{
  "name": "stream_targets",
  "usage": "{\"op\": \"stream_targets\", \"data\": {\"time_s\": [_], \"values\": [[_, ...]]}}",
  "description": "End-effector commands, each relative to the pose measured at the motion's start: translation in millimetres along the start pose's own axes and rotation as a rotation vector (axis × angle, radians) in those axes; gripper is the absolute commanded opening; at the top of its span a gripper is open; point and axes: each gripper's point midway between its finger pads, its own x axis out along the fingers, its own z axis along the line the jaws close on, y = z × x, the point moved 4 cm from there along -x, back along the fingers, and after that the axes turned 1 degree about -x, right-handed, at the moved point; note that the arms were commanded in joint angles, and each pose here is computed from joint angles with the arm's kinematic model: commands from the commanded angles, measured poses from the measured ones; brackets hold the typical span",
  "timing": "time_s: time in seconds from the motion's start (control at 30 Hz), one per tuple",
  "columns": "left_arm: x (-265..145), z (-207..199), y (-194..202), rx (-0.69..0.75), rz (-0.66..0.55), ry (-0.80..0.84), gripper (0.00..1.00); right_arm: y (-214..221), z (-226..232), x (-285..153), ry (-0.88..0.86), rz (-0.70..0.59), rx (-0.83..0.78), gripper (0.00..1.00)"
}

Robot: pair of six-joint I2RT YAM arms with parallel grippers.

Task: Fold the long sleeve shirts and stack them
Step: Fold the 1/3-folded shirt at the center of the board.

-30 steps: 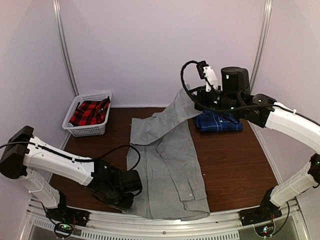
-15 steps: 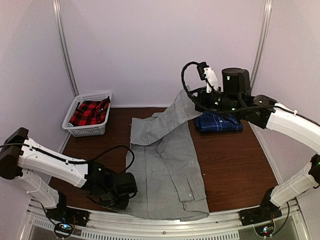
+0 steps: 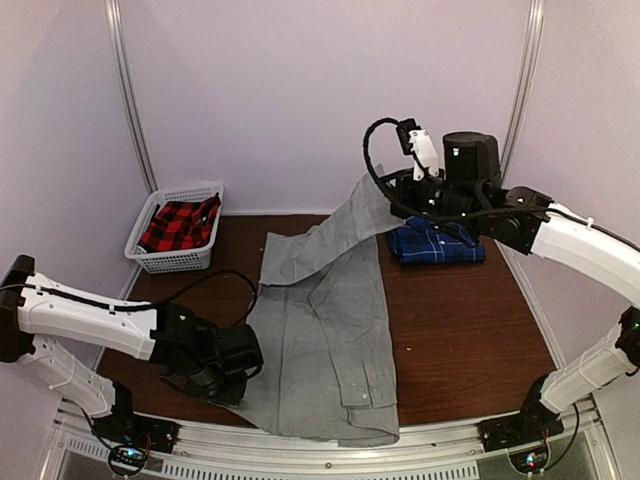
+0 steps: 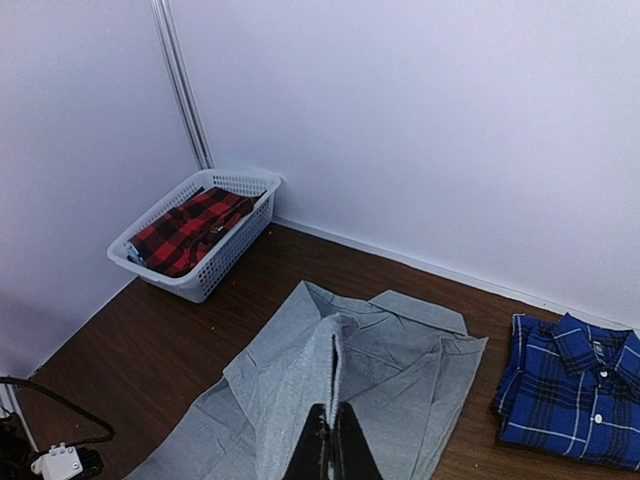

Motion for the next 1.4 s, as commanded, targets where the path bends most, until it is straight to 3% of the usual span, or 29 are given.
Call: {"op": "stream_targets", "data": {"time_s": [0.0, 0.23, 0.57, 0.83, 1.37], "values": [[-29.9, -35.1, -22.0, 0.106, -0.081, 0.116, 0.0, -34.1, -18.4, -13.6, 0.136, -0.107, -0.009, 0.0], [-50.2, -92.0, -31.6, 0.269, -0.104, 0.24, 0.0, -55.8, -50.6, -37.6, 0.331, -0.167, -0.042, 0.0], [-54.4, -143.8, -28.4, 0.477, -0.041, 0.402, 0.0, -58.8, -77.6, -75.2, 0.46, -0.191, -0.039, 0.0], [-51.3, -165.1, -22.8, 0.592, 0.012, 0.471, 0.0, -51.1, -82.7, -80.9, 0.48, -0.166, -0.042, 0.0], [-41.6, -183.9, -18.8, 0.632, 0.051, 0.54, 0.0, -35.2, -72.2, -58.0, 0.393, -0.108, -0.042, 0.0]]}}
